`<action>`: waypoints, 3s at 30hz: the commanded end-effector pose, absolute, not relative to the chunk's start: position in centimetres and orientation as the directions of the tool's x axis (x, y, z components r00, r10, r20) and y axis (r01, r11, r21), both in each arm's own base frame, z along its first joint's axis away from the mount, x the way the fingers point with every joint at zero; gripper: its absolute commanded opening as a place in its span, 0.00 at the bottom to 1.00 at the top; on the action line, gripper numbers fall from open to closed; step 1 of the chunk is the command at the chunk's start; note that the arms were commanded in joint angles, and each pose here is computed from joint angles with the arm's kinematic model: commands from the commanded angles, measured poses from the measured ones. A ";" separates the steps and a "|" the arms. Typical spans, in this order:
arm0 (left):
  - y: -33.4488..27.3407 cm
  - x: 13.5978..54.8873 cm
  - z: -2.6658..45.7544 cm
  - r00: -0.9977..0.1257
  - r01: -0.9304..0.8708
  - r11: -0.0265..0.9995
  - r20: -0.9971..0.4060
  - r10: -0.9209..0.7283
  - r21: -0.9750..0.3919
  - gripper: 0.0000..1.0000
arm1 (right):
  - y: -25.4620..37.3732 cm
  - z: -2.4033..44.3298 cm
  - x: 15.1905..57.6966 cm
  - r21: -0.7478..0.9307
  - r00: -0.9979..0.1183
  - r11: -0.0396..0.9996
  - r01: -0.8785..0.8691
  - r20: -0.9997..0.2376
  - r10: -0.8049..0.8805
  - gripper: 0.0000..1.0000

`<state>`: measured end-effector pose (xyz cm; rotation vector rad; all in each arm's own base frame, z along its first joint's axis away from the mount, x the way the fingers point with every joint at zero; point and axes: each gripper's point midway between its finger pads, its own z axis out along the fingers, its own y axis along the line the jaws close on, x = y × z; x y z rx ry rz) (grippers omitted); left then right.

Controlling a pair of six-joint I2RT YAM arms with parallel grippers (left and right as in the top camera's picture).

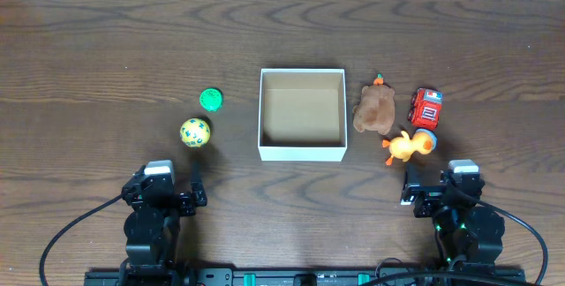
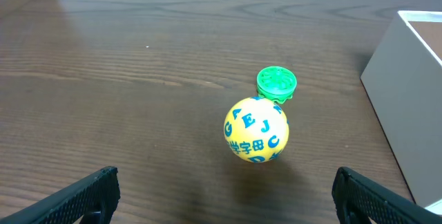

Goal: Pack container
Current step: 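Raise both grippers from rest toward the toys on each side, then grasp the brown plush toy with the right gripper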

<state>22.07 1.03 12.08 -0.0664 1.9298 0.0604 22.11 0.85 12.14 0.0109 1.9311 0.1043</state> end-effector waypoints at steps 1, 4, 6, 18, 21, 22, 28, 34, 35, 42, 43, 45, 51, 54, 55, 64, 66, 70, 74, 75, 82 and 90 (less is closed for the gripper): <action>1.1 22.0 11.3 -0.367 -0.076 0.997 -0.930 -0.005 0.025 0.98 | 1.1 12.1 22.1 0.069 -0.351 0.996 -0.061 -0.935 0.043 0.99; 1.1 22.0 11.2 -0.368 -0.076 0.997 -0.930 -0.005 0.025 0.98 | 1.1 12.1 22.1 0.069 -0.351 0.996 -0.061 -0.935 0.043 0.99; 1.1 22.0 11.3 -0.367 -0.076 0.997 -0.930 -0.005 0.025 0.98 | 1.1 12.1 22.1 0.069 -0.351 0.996 -0.061 -0.935 0.043 0.99; 1.1 22.0 11.2 -0.368 -0.076 0.997 -0.930 -0.005 0.025 0.98 | 1.1 12.1 22.1 0.068 -0.351 0.996 -0.061 -0.935 0.043 0.99; 1.1 22.0 11.2 -0.368 -0.076 0.997 -0.930 -0.005 0.025 0.98 | 1.1 12.1 22.1 0.069 -0.351 0.996 -0.061 -0.935 0.043 0.99; 1.1 22.0 11.3 -0.367 -0.076 0.997 -0.930 -0.005 0.025 0.98 | 1.1 12.1 22.1 0.068 -0.351 0.996 -0.061 -0.935 0.043 0.99; 1.1 22.0 11.3 -0.367 -0.076 0.997 -0.930 -0.005 0.025 0.98 | 3.0 12.9 22.1 0.191 -0.340 0.973 -0.132 -0.930 0.136 0.99; 0.5 22.1 11.2 -0.366 -0.066 0.997 -0.928 -0.065 -0.044 0.98 | 5.3 13.0 21.5 0.382 -0.397 0.903 -0.199 -0.873 0.282 0.99; 0.3 22.1 11.2 -0.364 -0.060 0.996 -0.927 -0.090 -0.073 0.98 | 5.4 12.9 21.5 0.398 -0.406 0.897 -0.192 -0.864 0.297 0.99; -1.2 22.1 11.7 -0.356 -0.049 0.959 -0.892 -0.278 -0.279 0.98 | 5.1 12.6 21.4 0.429 -0.421 0.889 -0.158 -0.844 0.333 0.99; -1.4 22.1 12.1 -0.351 -0.041 0.954 -0.890 -0.292 -0.297 0.98 | 5.1 12.6 21.5 0.425 -0.416 0.892 -0.158 -0.847 0.330 0.99; -1.7 22.0 13.2 -0.342 -0.018 0.953 -0.894 -0.291 -0.304 0.98 | 5.1 12.9 21.5 0.417 -0.408 0.894 -0.165 -0.854 0.323 0.99; -1.6 21.6 17.5 -0.358 -0.032 0.954 -0.887 -0.290 -0.299 0.98 | 4.0 15.8 21.6 0.382 -0.371 0.916 -0.124 -0.874 0.314 0.99; -1.4 22.1 19.5 -0.406 -0.059 0.955 -0.867 -0.289 -0.291 0.98 | 2.8 17.9 21.8 0.351 -0.387 0.935 -0.048 -0.870 0.306 0.99; -1.4 22.4 20.1 -0.424 -0.066 0.955 -0.859 -0.288 -0.288 0.98 | 2.5 18.7 21.9 0.332 -0.402 0.943 -0.033 -0.868 0.291 0.99; -1.5 26.4 23.9 -0.650 -0.121 0.967 -0.718 -0.249 -0.225 0.98 | 1.4 24.8 25.9 0.213 -0.645 0.977 0.032 -0.742 0.183 0.99; -1.5 27.2 23.9 -0.701 -0.107 0.977 -0.683 -0.206 -0.186 0.98 | 1.5 25.5 27.2 0.214 -0.697 0.976 0.045 -0.694 0.184 0.99; -0.6 28.2 22.6 -0.791 -0.131 0.987 -0.591 -0.160 -0.092 0.98 | 2.6 25.7 30.5 0.210 -0.787 0.977 0.030 -0.597 0.152 0.99; 0.0 28.3 20.4 -0.845 -0.157 0.987 -0.512 -0.158 -0.047 0.98 | 4.5 23.6 33.7 0.145 -0.839 0.987 -0.069 -0.544 0.021 0.99; 0.0 28.3 19.9 -0.857 -0.158 0.987 -0.490 -0.158 -0.042 0.98 | 4.8 22.8 34.3 0.136 -0.850 0.988 -0.074 -0.526 0.009 0.99; 0.0 28.0 18.3 -0.892 -0.160 0.987 -0.424 -0.157 -0.027 0.98 | 6.0 14.6 37.3 0.141 -0.937 0.990 0.020 -0.341 0.068 0.99; 0.0 28.0 18.1 -0.896 -0.161 0.987 -0.416 -0.156 -0.025 0.98 | 8.5 5.4 38.2 0.121 -0.987 0.992 0.026 -0.152 0.045 0.99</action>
